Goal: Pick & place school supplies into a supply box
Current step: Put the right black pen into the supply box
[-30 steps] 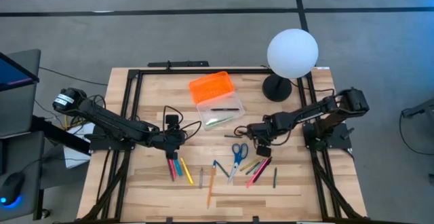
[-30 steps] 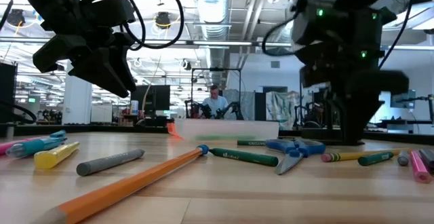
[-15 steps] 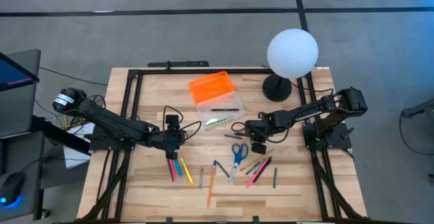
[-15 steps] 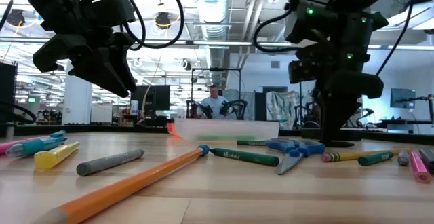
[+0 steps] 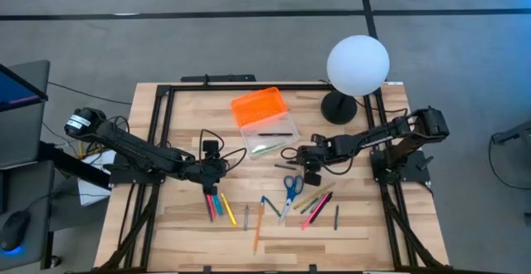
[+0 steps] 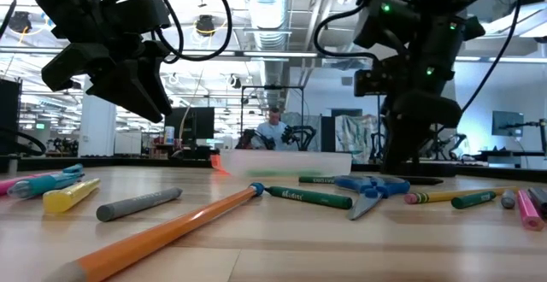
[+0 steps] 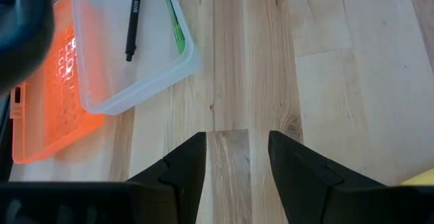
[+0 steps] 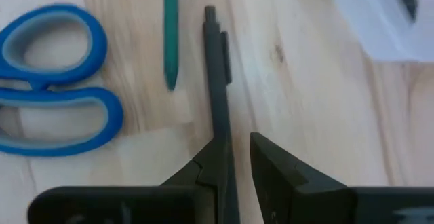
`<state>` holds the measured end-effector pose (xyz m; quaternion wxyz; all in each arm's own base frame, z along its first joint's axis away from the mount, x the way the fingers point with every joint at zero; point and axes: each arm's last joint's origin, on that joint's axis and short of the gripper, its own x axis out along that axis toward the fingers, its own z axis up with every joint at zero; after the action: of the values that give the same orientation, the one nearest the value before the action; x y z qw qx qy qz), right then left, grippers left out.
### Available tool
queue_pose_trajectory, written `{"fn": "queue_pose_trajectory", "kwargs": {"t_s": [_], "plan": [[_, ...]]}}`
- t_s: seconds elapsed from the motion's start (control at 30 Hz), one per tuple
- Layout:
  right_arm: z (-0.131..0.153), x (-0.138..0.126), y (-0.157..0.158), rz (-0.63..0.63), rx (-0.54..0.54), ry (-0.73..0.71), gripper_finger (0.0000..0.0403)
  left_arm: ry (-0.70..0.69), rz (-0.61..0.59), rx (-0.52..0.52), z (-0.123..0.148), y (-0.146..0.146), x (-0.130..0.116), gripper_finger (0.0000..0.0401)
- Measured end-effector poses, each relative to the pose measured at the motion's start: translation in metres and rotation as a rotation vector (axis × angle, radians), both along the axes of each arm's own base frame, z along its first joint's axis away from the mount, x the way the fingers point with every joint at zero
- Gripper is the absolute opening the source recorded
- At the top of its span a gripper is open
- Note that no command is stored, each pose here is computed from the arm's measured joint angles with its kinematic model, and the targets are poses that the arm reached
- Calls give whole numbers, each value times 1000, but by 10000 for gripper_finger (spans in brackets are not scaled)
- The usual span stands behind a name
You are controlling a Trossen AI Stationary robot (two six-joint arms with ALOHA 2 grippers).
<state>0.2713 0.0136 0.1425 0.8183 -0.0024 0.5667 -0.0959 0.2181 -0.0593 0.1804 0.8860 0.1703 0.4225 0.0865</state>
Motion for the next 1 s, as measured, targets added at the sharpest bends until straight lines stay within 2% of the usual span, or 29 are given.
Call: {"fn": "queue_pose_trajectory", "kwargs": {"t_s": [0.23, 0.47, 0.67, 0.77, 0.9, 1.0], "plan": [[-2, 10, 1, 46, -16, -70, 57, 0, 0, 0, 0, 0, 0, 155], [-25, 13, -1, 41, -17, 26, 57, 0, 0, -1, 0, 0, 0, 155], [-29, 11, -1, -2, -9, 64, 55, 0, 0, -1, 0, 0, 0, 155], [-29, 9, -1, -42, 13, 80, 47, -1, 0, -1, 0, 0, 0, 155], [-29, 8, 0, -50, 43, 95, 17, -1, 0, -1, 0, 0, 0, 155], [-29, 7, 3, -43, 40, 102, 11, -1, 1, -1, 0, 0, 0, 155]]}}
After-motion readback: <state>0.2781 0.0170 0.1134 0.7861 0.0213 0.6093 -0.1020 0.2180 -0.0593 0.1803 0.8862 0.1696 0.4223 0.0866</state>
